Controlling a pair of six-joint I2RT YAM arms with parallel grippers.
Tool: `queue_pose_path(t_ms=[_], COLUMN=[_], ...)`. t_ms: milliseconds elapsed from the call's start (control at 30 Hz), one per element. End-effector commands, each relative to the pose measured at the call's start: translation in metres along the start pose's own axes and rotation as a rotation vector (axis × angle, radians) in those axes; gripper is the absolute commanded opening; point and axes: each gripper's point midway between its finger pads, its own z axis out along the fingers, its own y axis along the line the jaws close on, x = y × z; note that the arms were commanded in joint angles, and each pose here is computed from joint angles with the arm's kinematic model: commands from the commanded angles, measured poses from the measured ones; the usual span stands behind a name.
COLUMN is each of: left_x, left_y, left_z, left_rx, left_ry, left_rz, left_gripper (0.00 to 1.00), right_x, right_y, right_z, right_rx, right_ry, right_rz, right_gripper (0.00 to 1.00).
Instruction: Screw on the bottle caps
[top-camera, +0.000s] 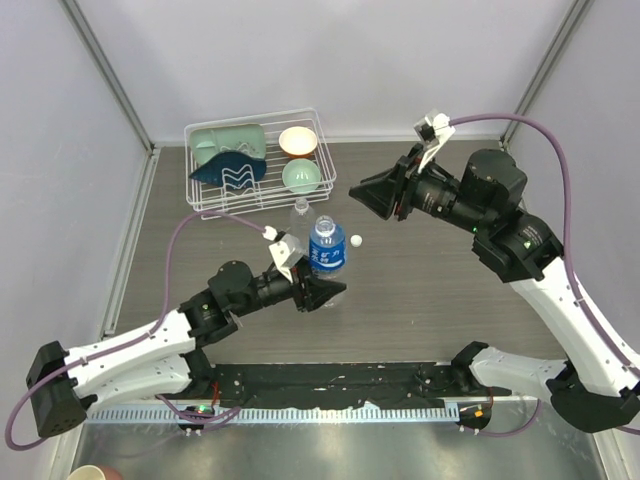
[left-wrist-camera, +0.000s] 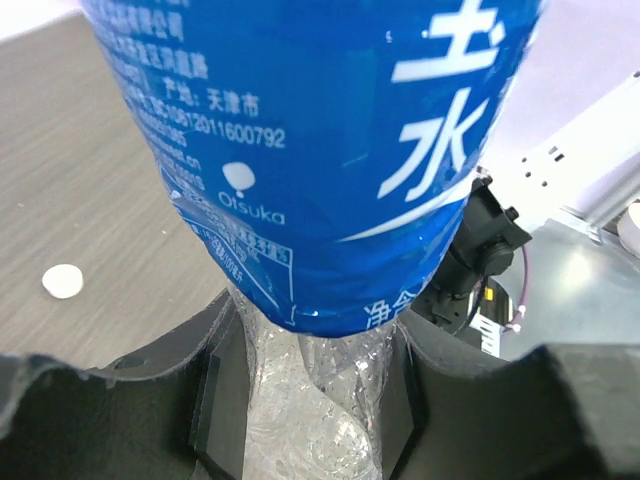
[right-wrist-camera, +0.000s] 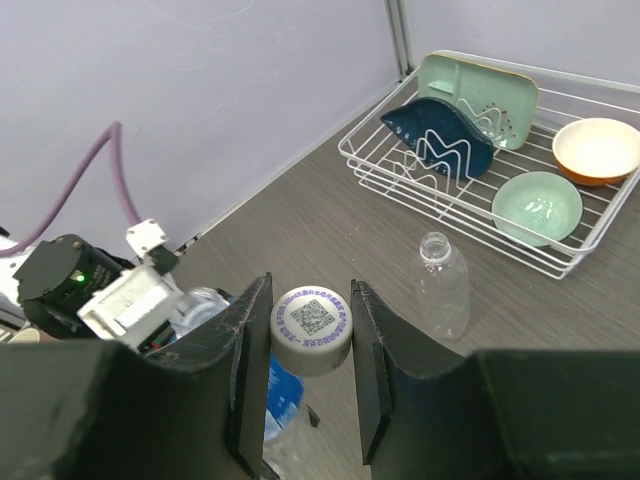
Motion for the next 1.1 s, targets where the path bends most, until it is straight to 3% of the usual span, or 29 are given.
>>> queue_pose_path(t_ms=[0, 233, 667, 1067], left_x=[-0.018, -0.006, -0.008, -0.01], left_y=[-0.021, -0.033, -0.043, -0.03], left_z=[0.012, 0.018, 0.009, 0.006], left_rx=[0.106, 0.19, 0.249, 0.201], left_ry=[-0.043, -0.009, -0.021, -0.041], left_rz=[-0.053, -0.039, -0.002, 0.001], left_gripper=[0.21, 0.27, 0.24, 0.21], right_x=[-0.014, 0.007, 0.024, 0.036], right_y=[0.02, 0.048, 0.062, 0.076], right_z=[0.004, 0.013, 0.005, 0.002], right_rx=[-0.086, -0.161, -0.195, -0.267], right_ry=[-0.061, -0.028, 0.015, 0.063], right_rz=[-0.058, -0.091, -0.111, -0.082], right_gripper=[0.08, 0.08, 0.08, 0.08])
